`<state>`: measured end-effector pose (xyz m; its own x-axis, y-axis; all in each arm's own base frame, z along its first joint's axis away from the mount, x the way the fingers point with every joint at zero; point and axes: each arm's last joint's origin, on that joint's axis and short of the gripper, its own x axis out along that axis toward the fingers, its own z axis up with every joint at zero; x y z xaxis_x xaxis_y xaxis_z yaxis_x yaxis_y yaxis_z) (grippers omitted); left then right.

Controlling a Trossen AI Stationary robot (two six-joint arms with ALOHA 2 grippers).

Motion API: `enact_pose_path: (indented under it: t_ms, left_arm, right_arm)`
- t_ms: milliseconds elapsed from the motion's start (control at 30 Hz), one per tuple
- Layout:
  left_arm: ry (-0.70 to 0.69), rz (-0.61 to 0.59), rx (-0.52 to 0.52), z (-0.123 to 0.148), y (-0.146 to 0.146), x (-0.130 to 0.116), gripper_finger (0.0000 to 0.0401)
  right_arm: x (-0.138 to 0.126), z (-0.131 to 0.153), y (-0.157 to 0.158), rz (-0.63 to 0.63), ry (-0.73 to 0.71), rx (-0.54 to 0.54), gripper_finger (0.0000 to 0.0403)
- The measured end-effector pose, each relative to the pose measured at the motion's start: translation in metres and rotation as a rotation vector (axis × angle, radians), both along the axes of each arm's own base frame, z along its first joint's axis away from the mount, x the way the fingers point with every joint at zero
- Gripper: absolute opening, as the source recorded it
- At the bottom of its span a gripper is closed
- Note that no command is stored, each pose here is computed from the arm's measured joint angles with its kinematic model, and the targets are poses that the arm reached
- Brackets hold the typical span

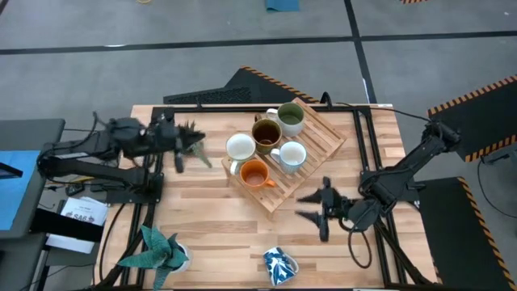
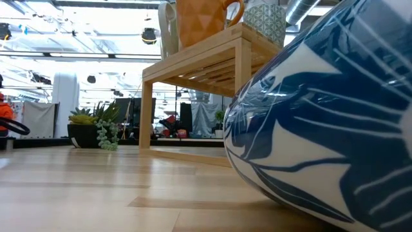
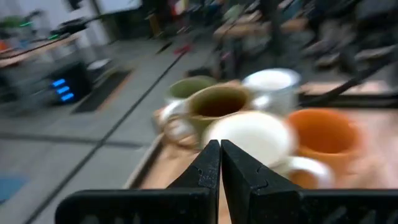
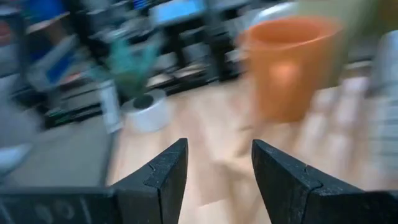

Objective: Place coffee mugs
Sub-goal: Put the blue mug on the shelf

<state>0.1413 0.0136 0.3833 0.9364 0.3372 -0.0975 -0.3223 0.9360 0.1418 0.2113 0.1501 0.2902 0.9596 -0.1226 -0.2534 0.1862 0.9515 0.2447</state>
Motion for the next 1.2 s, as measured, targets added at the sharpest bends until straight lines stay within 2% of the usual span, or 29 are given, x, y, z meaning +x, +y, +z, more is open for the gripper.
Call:
enact_pose_path:
  t_ms: [133, 233, 400, 500, 633, 800, 933, 1033, 1200]
  left_arm:
    - [-0.109, -0.121, -0.039, -0.021, -0.013, -0.012, 0.0000]
    - [-0.161, -0.180, -0.060, -0.043, -0.020, -0.014, 0.0000]
    - [-0.182, -0.159, -0.105, -0.072, -0.028, -0.011, 0.0000]
    - [-0.174, -0.141, -0.112, -0.082, -0.032, -0.007, 0.0000]
    - [-0.149, -0.174, -0.109, -0.090, -0.039, -0.001, 0.0000]
    - [-0.111, -0.206, -0.087, -0.095, -0.048, 0.009, 0.0000]
    - [-0.063, -0.183, -0.069, -0.102, -0.052, 0.018, 0.0000]
    - [-0.030, -0.161, -0.054, -0.107, -0.054, 0.024, 0.0000]
    - [-0.095, -0.098, 0.038, -0.100, -0.053, 0.031, 0.0000]
  right_arm:
    - [0.010, -0.009, 0.017, 0.163, 0.005, 0.000, 0.0203]
    - [0.015, -0.013, 0.033, 0.213, 0.036, -0.037, 0.0203]
    - [0.025, -0.015, 0.062, 0.262, 0.133, -0.110, 0.0203]
    - [0.032, -0.014, 0.080, 0.284, 0.196, -0.155, 0.0203]
    - [0.039, -0.012, 0.104, 0.306, 0.258, -0.176, 0.0203]
    - [0.050, -0.021, 0.130, 0.355, 0.323, -0.128, 0.0203]
    - [0.061, -0.027, 0.144, 0.421, 0.385, -0.053, 0.0203]
    - [0.068, -0.036, 0.149, 0.418, 0.467, -0.026, 0.0203]
    - [0.077, -0.044, 0.151, 0.386, 0.600, 0.021, 0.0203]
